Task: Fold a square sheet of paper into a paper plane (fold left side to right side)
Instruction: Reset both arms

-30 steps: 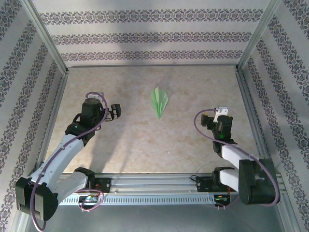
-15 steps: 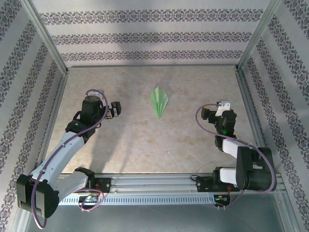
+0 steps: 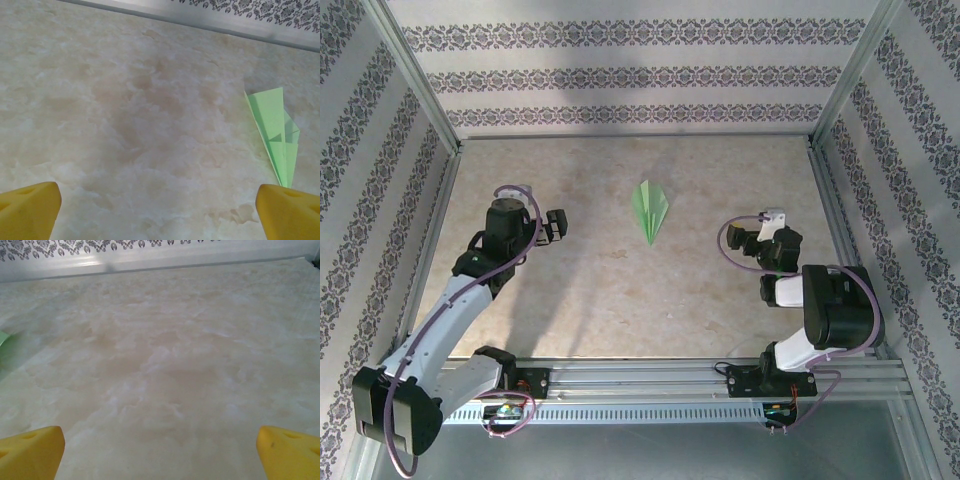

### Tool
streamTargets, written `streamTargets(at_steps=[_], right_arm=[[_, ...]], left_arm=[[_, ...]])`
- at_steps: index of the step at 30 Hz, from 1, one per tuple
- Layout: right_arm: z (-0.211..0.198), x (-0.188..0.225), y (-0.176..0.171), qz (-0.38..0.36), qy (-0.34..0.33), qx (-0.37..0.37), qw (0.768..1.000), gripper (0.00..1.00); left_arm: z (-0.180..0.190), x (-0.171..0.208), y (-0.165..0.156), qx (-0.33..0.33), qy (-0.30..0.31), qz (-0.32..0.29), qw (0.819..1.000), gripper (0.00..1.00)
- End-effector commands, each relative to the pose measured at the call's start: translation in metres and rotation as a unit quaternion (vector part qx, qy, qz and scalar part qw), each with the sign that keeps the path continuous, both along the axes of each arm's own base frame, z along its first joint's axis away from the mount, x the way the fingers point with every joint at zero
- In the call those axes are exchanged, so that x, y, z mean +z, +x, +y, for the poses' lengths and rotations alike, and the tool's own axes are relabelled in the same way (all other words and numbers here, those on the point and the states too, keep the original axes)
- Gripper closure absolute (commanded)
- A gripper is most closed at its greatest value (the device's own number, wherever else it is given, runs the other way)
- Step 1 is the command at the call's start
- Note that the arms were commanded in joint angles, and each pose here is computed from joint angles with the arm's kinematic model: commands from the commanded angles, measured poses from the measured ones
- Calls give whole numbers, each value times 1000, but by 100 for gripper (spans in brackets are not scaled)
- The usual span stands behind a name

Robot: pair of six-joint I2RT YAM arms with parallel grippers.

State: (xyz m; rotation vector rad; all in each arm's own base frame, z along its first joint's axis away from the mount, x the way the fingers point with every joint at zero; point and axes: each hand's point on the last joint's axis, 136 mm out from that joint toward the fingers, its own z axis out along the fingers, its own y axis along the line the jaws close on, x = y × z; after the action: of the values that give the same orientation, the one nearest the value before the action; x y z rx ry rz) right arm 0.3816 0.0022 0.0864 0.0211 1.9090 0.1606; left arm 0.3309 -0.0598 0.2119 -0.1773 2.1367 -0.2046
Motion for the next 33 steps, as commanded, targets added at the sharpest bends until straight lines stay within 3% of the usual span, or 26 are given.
streamTargets(at_steps=[1, 8, 20, 33], right_arm=[[4, 21, 17, -27, -20, -3, 999, 2], [2, 21, 17, -25, -31, -16, 999, 2], [2, 22, 17, -26, -31, -17, 999, 2], [2, 21, 17, -25, -32, -17, 999, 2]], left_arm=[[14, 14, -2, 16, 20, -15, 1000, 0], [27, 7, -6, 29, 54, -23, 998, 0], [84, -52, 17, 119, 180, -27, 976, 0], [77, -94, 62, 70, 154, -67, 983, 0]])
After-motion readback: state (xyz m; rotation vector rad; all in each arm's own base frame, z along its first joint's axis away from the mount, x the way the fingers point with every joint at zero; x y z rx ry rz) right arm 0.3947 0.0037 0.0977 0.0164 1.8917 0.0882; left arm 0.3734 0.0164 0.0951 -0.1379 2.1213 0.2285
